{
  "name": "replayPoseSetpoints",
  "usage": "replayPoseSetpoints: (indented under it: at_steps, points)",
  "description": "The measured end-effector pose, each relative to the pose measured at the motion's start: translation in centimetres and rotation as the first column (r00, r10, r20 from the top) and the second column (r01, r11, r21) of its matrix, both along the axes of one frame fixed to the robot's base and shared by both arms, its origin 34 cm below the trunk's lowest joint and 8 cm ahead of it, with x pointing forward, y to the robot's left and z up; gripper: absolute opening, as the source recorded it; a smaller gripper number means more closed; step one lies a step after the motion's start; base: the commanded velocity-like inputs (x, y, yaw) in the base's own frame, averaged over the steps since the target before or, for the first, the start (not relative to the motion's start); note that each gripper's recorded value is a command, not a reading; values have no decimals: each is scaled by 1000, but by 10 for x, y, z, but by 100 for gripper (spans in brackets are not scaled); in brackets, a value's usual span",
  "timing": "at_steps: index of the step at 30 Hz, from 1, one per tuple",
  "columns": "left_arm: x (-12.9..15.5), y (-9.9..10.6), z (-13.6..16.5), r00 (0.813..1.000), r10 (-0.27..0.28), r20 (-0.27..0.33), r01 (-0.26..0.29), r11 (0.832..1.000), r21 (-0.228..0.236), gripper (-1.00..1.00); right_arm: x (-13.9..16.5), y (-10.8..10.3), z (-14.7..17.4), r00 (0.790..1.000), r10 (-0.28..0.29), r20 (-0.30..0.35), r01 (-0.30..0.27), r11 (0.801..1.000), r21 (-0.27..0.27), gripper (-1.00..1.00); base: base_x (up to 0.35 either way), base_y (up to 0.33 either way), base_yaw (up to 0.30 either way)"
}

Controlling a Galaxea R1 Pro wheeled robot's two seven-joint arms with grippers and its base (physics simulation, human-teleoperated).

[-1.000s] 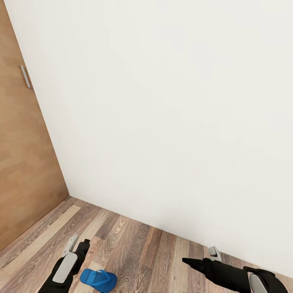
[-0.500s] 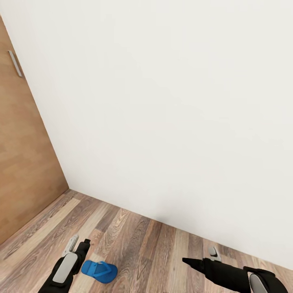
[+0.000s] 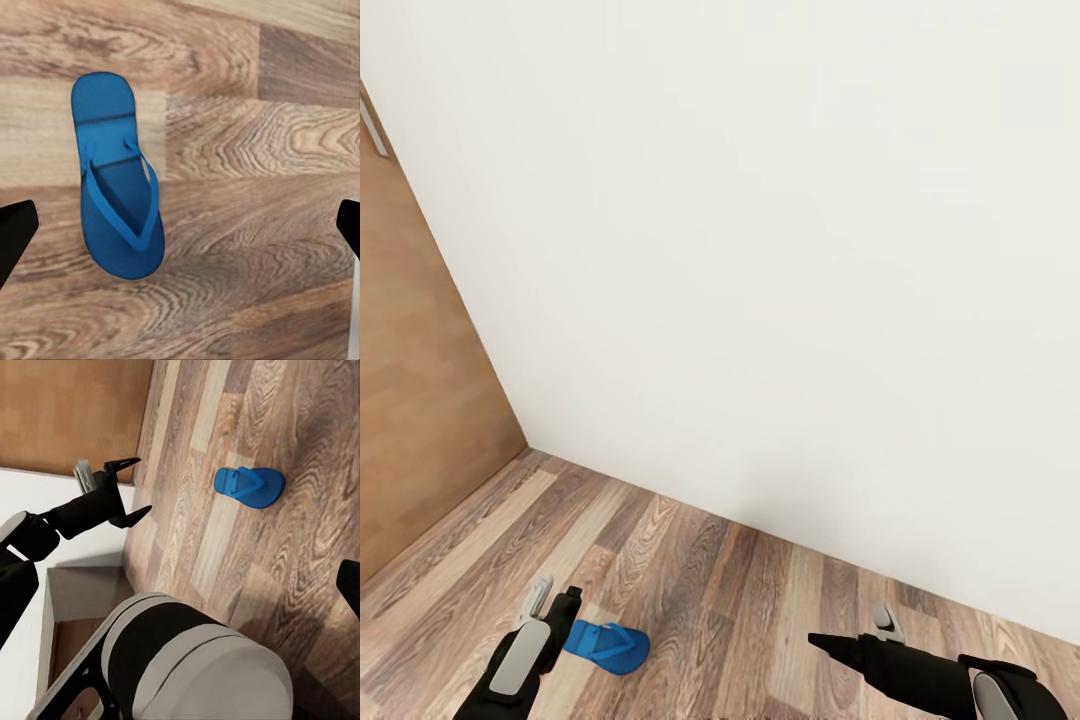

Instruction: In the bedroom, move the book from the bed onto either nightstand, and place the two sandals side by side next to the bed.

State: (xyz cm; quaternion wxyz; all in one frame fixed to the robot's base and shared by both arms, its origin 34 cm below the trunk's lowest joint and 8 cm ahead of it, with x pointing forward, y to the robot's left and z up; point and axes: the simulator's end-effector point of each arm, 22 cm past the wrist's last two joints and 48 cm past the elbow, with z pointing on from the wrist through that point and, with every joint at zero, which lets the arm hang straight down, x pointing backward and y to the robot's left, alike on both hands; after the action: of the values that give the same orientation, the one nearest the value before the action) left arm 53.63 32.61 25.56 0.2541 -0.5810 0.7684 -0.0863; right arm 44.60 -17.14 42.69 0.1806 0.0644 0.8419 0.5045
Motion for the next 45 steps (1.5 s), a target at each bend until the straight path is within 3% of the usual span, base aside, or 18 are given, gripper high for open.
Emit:
replayPoseSetpoints:
  at_steps: [22, 45]
  points:
    - [-23, 4, -41, 996, 0, -87, 1, 1000, 4, 100, -8, -1, -34, 996, 0, -88, 0, 1000, -1, 100, 0, 0, 0]
    - [-22, 1, -41, 997, -3, -83, 3, 1000, 1, 100, -8, -1, -34, 996, -1, -88, 1, 1000, 0, 100, 0, 0, 0]
